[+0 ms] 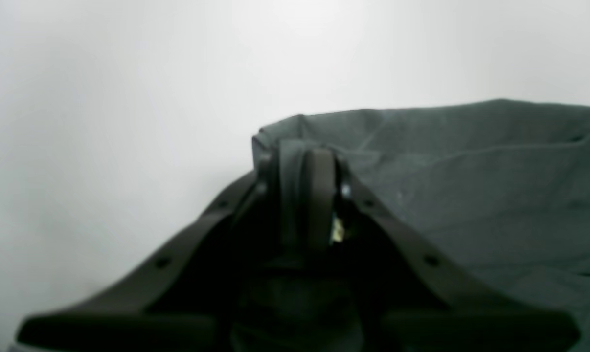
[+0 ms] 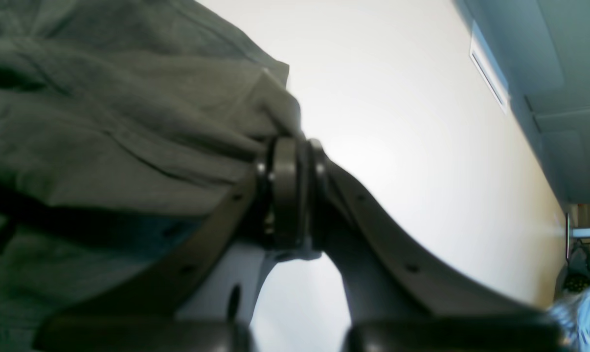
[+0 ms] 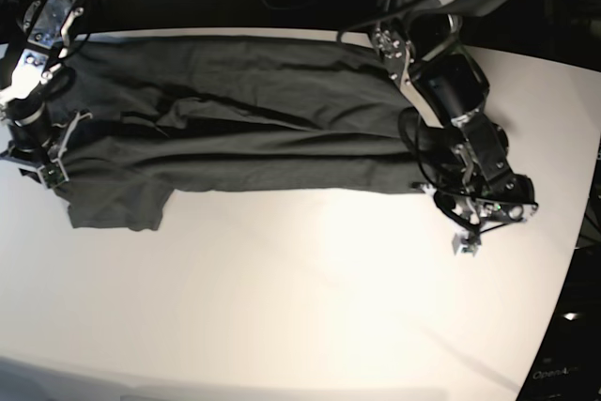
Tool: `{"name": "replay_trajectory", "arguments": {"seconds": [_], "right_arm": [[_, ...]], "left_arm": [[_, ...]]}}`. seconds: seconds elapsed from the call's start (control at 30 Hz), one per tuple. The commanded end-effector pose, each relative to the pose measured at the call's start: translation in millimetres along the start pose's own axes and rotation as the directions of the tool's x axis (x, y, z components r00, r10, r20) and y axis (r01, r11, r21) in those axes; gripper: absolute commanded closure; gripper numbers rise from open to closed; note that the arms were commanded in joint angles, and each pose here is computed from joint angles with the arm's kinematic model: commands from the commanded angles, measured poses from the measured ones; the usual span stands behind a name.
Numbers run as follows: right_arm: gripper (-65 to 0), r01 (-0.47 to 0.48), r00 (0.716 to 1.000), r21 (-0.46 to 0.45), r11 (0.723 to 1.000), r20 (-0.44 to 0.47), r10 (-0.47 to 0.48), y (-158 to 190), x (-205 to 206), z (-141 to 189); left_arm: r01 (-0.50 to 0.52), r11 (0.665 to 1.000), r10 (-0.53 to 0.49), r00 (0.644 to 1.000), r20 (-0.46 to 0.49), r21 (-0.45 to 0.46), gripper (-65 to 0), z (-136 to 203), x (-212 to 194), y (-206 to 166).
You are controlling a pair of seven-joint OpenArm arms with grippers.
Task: Fold the T-shirt properly
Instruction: 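Hold the folded side with the left gripper and press it down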
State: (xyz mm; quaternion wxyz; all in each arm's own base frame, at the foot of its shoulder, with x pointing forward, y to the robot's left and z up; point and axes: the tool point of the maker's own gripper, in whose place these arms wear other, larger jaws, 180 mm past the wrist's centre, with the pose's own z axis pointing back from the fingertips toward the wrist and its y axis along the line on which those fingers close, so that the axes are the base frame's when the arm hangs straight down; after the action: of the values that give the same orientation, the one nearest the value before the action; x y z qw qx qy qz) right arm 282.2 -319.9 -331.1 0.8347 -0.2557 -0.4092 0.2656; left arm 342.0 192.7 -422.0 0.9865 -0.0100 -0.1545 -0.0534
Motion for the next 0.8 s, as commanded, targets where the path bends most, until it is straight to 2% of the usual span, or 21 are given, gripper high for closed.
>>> {"name": "replay_trajectory", "arguments": {"seconds": [0.0, 0.1, 0.17, 0.4, 0.67, 0.77], "right_arm": [[-0.3, -0.008, 0.999, -0.035, 0.999, 0.036, 0.009, -14, 10, 1], [-0.3, -0.008, 0.999, -0.035, 0.999, 0.036, 0.009, -14, 10, 1], [-0.3, -0.008, 0.999, -0.034, 0.999, 0.037, 0.010, -13, 10, 1], [-0.3, -0.008, 0.999, -0.034, 0.999, 0.037, 0.010, -13, 10, 1], [-0.3, -0.011, 0.999, -0.041, 0.999, 0.041, 0.012, -15, 12, 2], [-0.3, -0.010, 0.999, -0.042, 0.999, 0.040, 0.012, -16, 11, 3]], "left_arm": [[0.001, 1.000, -0.001, 0.999, 0.048, 0.009, -9.0, 9, 19, 3], [0.001, 1.000, -0.001, 0.999, 0.048, 0.007, -8.1, 9, 18, 1], [-0.001, 1.000, 0.000, 0.999, 0.047, 0.007, -2.5, 9, 18, 2], [-0.002, 1.000, 0.002, 1.000, 0.017, 0.011, -3.9, 10, 12, 2], [-0.035, 0.991, 0.030, 0.999, 0.043, 0.125, -3.9, 48, 13, 29], [-0.042, 0.993, 0.036, 0.998, 0.049, 0.110, -3.9, 50, 12, 26]]}}
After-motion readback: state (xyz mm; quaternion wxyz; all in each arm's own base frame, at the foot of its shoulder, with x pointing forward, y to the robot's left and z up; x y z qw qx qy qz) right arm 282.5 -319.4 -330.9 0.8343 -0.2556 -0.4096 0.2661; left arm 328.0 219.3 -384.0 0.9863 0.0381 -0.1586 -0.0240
